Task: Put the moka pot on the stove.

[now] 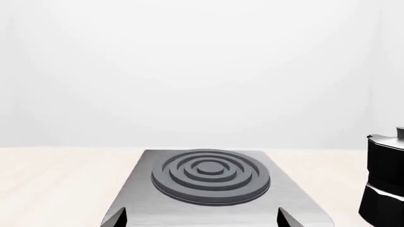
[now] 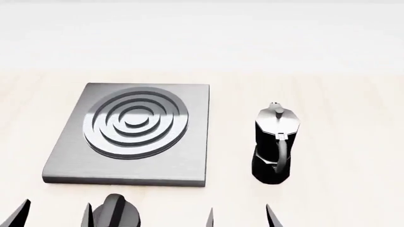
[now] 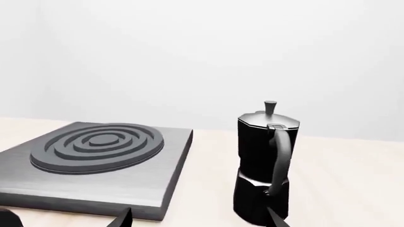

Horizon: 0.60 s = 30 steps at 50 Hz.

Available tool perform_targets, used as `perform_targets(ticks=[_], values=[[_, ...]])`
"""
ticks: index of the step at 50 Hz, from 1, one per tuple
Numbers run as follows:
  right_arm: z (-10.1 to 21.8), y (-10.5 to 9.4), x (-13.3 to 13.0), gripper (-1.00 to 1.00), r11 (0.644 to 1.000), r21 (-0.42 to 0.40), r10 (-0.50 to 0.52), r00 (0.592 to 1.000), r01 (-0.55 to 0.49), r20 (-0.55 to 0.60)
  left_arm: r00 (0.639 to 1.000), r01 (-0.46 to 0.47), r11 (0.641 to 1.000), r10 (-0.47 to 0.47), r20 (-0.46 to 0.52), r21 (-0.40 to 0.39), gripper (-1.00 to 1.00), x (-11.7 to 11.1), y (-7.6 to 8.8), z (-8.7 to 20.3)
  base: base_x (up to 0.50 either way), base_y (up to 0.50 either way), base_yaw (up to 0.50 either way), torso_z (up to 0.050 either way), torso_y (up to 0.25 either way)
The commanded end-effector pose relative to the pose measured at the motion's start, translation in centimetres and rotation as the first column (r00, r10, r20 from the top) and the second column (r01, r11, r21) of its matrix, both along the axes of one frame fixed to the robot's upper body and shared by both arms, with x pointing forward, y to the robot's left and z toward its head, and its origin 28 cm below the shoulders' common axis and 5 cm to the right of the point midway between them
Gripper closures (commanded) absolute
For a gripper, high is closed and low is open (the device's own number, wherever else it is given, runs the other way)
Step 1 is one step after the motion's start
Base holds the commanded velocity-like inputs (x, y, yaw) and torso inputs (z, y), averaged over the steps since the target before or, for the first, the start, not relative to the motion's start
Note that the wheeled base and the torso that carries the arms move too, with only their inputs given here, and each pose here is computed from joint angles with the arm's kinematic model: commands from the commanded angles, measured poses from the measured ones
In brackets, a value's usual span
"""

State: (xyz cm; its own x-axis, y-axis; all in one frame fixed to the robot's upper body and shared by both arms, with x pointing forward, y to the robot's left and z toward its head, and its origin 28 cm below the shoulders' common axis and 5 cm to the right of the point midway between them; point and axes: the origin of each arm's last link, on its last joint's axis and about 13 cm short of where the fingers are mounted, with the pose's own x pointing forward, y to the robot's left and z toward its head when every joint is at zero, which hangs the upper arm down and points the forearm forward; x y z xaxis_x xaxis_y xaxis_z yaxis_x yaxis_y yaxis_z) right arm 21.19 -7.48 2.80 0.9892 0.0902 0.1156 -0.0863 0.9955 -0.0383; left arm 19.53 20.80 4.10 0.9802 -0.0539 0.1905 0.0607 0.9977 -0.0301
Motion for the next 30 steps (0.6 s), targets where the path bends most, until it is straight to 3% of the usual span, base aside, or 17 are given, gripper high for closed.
perform_targets(ticks=[1, 30], values=[[0.04, 0.13, 0.0, -1.0, 1.0, -0.003, 0.008, 1.0, -0.008, 0.002, 1.0, 0.0, 1.0, 0.0, 0.001, 0.001, -1.0, -0.01, 0.02, 0.0, 0.0, 0.13, 0.0, 0.0, 0.0], [-0.14, 0.27, 0.01, -1.0, 1.0, 0.009, 0.008, 1.0, -0.008, 0.001, 1.0, -0.001, 1.0, 0.001, -0.002, 0.001, -1.0, 0.19, 0.17, 0.09, 0.0, 0.2, 0.0, 0.0, 0.0]])
